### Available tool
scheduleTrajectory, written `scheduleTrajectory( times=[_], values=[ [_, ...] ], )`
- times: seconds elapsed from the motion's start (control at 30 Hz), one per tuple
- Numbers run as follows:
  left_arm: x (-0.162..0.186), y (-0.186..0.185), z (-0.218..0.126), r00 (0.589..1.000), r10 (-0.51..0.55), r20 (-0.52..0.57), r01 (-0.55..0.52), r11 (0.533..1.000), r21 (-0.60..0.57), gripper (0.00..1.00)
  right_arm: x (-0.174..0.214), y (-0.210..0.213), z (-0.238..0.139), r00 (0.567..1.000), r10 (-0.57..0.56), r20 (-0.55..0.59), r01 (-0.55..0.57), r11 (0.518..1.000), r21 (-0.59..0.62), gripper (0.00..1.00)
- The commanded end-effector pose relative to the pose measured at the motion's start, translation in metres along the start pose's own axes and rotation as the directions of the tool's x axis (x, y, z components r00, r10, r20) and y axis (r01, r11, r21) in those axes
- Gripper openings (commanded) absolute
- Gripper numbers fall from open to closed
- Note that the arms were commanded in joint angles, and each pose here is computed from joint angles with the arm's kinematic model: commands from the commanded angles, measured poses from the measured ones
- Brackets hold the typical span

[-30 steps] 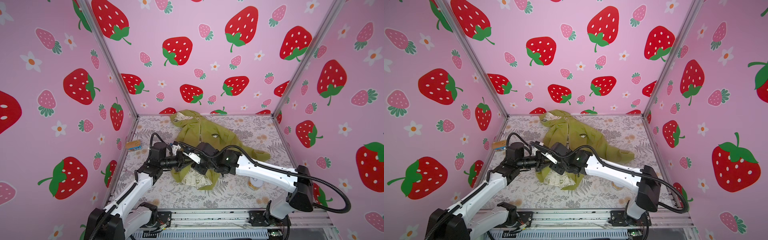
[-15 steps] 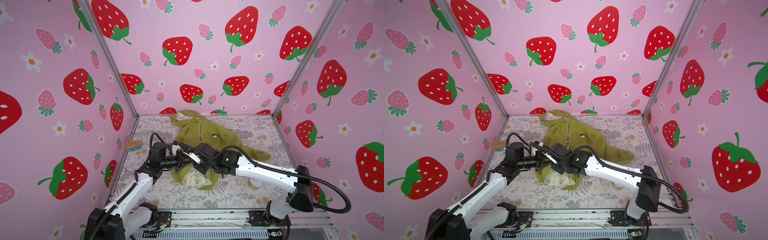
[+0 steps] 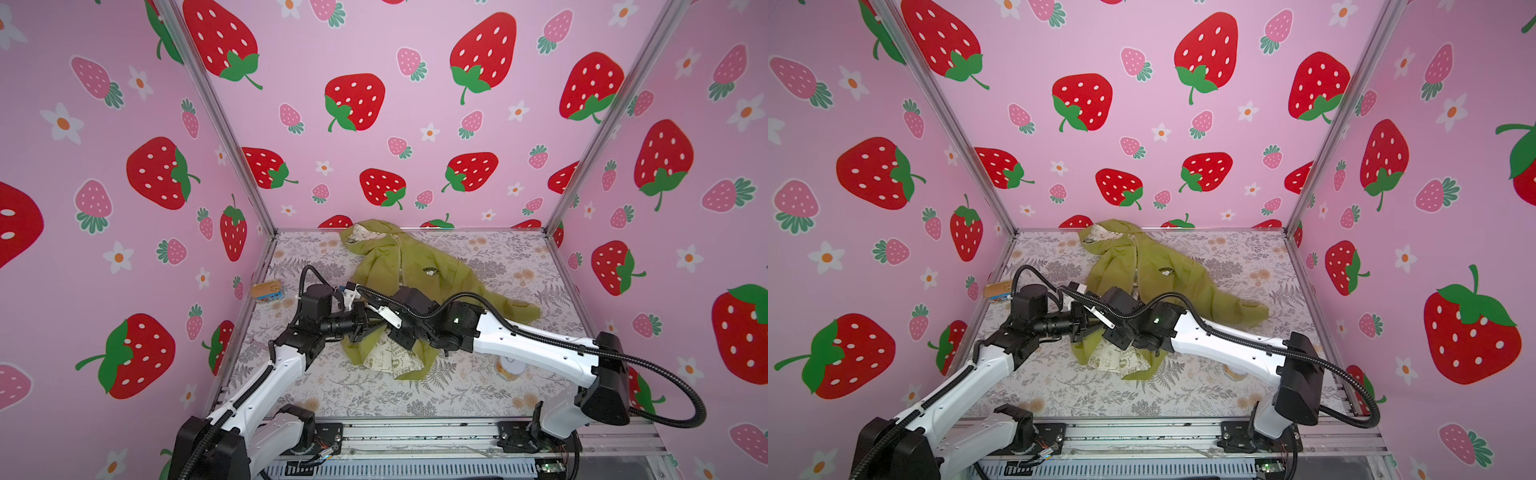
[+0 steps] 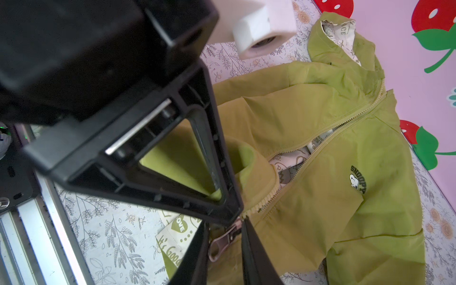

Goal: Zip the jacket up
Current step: 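Grasp the metal zipper pull with the right gripper beside the left gripper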

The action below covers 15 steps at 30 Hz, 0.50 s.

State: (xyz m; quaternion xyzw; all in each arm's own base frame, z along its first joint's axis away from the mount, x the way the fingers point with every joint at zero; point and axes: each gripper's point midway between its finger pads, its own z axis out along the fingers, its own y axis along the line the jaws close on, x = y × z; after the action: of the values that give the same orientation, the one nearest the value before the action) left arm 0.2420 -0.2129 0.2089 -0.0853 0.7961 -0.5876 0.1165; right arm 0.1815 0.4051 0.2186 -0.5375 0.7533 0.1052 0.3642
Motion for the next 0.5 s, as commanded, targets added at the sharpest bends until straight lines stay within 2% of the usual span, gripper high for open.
scheduleTrajectory(
  times=[0.0,0.47],
  values=[
    [-0.0007,-0.0152,-0.0018,0.999,0.034,-0.018,-0.034,0.999,0.037,0.0,-0.0039,-0.0038,-0.0135,1.0,-0.004,0.027,0.004,1.0,0.011,0.25],
    [-0.0005,-0.0158,-0.0018,0.999,0.041,-0.018,-0.04,0.998,0.042,0.0,-0.0061,-0.0033,-0.0171,0.999,0.002,0.04,-0.002,1.0,0.003,0.27]
  ],
)
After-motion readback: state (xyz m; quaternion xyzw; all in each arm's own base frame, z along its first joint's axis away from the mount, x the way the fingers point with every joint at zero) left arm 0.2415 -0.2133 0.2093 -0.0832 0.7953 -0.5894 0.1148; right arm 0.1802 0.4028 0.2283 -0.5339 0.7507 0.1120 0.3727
